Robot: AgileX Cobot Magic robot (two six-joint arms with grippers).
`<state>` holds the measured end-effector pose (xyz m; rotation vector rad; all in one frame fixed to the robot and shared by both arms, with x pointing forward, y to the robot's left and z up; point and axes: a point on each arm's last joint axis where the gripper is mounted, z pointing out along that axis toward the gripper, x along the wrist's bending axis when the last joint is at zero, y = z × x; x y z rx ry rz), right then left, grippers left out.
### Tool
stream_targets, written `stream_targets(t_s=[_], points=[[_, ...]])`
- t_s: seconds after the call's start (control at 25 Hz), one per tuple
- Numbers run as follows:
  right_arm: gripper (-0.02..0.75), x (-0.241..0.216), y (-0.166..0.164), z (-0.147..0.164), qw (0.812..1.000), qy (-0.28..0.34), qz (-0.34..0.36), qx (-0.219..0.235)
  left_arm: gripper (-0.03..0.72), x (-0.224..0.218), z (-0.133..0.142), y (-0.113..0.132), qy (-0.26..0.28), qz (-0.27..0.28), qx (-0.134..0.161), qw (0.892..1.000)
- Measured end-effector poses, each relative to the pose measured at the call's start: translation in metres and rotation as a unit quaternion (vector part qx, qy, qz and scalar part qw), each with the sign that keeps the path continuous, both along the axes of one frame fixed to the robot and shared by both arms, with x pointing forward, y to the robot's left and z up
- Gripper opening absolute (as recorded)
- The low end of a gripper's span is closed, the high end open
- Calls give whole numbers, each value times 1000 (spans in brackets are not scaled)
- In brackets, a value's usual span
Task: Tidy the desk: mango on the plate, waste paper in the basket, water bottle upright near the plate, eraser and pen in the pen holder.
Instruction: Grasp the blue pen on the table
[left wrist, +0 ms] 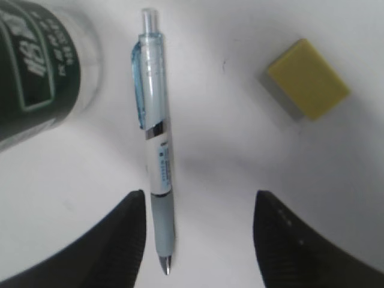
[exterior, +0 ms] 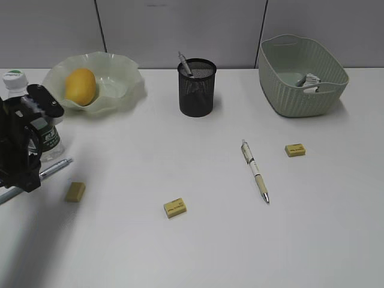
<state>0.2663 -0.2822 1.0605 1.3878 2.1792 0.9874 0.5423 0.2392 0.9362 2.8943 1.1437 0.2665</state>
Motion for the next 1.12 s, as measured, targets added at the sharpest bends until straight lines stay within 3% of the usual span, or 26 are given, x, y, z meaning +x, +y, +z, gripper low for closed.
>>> stream_targets(t_s=[0.32,0.84,1.12], points=[[522,0,0,0,1000,0,0,0,417,21,-23,4,43,-13,11,999],[522,0,0,0,1000,0,0,0,378,38,-42,4,69,-34,21,997],[522,0,0,0,1000,0,0,0,246,38,-44,3,77,-30,16,996]])
